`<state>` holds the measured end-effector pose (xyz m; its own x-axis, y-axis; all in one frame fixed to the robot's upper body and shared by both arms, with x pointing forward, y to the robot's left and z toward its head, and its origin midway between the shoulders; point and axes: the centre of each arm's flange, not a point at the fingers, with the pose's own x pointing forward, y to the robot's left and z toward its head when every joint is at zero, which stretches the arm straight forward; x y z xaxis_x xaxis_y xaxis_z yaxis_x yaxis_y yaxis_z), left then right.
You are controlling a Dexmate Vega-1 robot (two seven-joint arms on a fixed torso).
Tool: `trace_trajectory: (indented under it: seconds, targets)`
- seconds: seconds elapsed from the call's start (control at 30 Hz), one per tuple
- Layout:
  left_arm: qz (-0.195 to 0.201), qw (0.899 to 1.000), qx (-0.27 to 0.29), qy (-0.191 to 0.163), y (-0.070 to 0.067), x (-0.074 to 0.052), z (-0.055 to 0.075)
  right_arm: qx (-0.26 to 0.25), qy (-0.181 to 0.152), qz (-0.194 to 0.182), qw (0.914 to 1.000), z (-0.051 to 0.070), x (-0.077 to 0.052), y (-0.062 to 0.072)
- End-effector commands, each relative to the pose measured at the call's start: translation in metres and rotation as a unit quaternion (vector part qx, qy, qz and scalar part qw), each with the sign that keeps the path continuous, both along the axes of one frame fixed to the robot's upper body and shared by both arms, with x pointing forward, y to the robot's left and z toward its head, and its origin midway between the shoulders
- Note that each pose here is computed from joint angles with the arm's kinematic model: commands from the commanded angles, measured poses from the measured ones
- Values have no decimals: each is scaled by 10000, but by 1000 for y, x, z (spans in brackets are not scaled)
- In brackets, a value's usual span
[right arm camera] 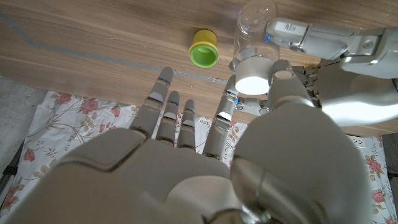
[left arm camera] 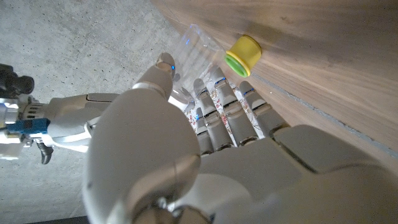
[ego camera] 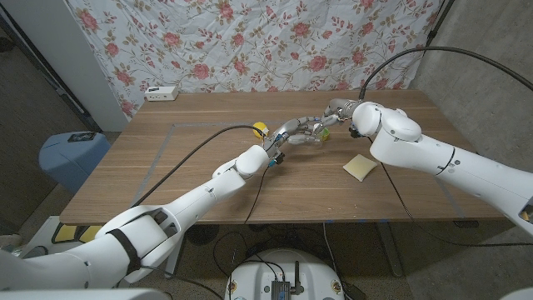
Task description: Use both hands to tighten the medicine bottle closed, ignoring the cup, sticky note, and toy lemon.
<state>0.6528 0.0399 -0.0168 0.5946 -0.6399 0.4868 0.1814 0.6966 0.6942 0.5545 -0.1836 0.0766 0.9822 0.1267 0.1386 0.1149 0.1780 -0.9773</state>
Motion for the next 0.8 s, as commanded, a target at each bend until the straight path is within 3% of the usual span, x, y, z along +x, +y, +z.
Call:
trace_trajectory:
  seconds: [0.03, 0.8]
  targets:
    - [10, 10000, -26, 11, 0, 0, -1, -100, -61, -124, 9999, -2, 0, 3]
    - [20, 10000, -58, 29, 2, 0, -3, -375, -341, -377, 9980, -2, -3, 11]
